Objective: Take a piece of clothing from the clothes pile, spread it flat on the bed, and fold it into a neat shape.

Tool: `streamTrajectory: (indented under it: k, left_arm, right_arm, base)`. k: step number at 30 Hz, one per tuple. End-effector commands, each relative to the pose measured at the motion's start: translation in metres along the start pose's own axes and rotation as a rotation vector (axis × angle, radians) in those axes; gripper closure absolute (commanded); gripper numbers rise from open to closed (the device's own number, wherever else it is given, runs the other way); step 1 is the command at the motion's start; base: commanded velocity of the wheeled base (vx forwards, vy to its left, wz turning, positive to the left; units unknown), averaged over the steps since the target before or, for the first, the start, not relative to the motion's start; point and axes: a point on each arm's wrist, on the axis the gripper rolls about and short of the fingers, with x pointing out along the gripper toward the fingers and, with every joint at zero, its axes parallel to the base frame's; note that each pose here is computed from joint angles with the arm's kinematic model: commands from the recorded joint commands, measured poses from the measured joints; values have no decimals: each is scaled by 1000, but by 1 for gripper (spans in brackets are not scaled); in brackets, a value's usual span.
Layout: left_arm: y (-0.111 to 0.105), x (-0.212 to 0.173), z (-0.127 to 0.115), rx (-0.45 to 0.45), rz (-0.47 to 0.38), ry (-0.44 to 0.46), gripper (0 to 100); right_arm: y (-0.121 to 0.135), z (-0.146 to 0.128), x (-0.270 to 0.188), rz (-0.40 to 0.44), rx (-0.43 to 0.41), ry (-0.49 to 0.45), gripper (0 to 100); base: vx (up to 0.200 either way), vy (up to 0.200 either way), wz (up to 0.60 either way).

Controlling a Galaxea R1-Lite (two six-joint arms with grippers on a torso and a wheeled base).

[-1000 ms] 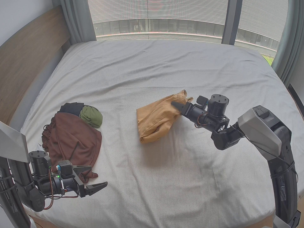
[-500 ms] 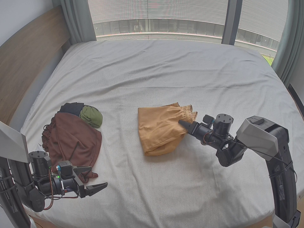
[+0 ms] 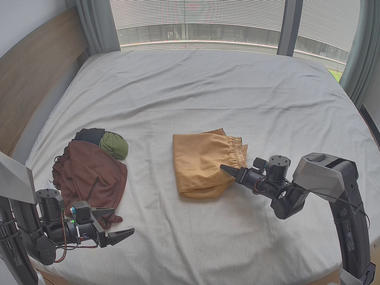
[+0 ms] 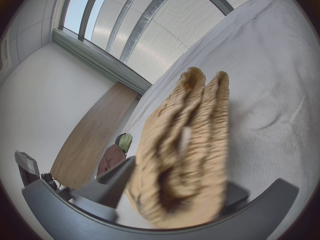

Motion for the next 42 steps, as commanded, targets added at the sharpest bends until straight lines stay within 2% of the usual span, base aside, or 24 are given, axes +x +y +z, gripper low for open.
streamTrajectory:
  k: [1,8,12,15,20,23,25,27,33,42]
  left_arm:
    - [0,0,1,5,0,-6,0]
    - [0,0,2,7,2,-8,0]
    - [1,0,2,6,4,-8,0]
    - [1,0,2,6,2,-8,0]
    - [3,-1,2,5,13,-13,0]
    - [4,-1,2,5,11,-15,0]
    - [4,-1,2,4,0,-16,0]
    - [4,-1,2,4,2,-16,0]
    - [7,-3,0,-8,9,-14,0]
    - [7,-4,0,-9,5,-14,0]
  right_arm:
    - [6,1,-20,-29,-17,19,0]
    - [23,-17,-67,-84,-19,106,0]
    - [40,-23,-81,-63,-40,127,0]
    - [65,-25,-91,-23,-56,143,0]
    - [92,-6,-90,56,-88,91,0]
    - [102,14,-77,107,-95,21,0]
    - [103,25,-68,126,-86,-16,0]
    - [97,27,-57,115,-78,-10,0]
    - [63,20,-29,73,-58,1,0]
    - [32,5,-16,24,-35,20,0]
  base:
    - [0,0,0]
    - [0,0,0]
    - [0,0,0]
    - [0,0,0]
    - [0,0,0]
    - [0,0,0]
    - [0,0,0]
    - [0,0,0]
    - [0,0,0]
    - [0,0,0]
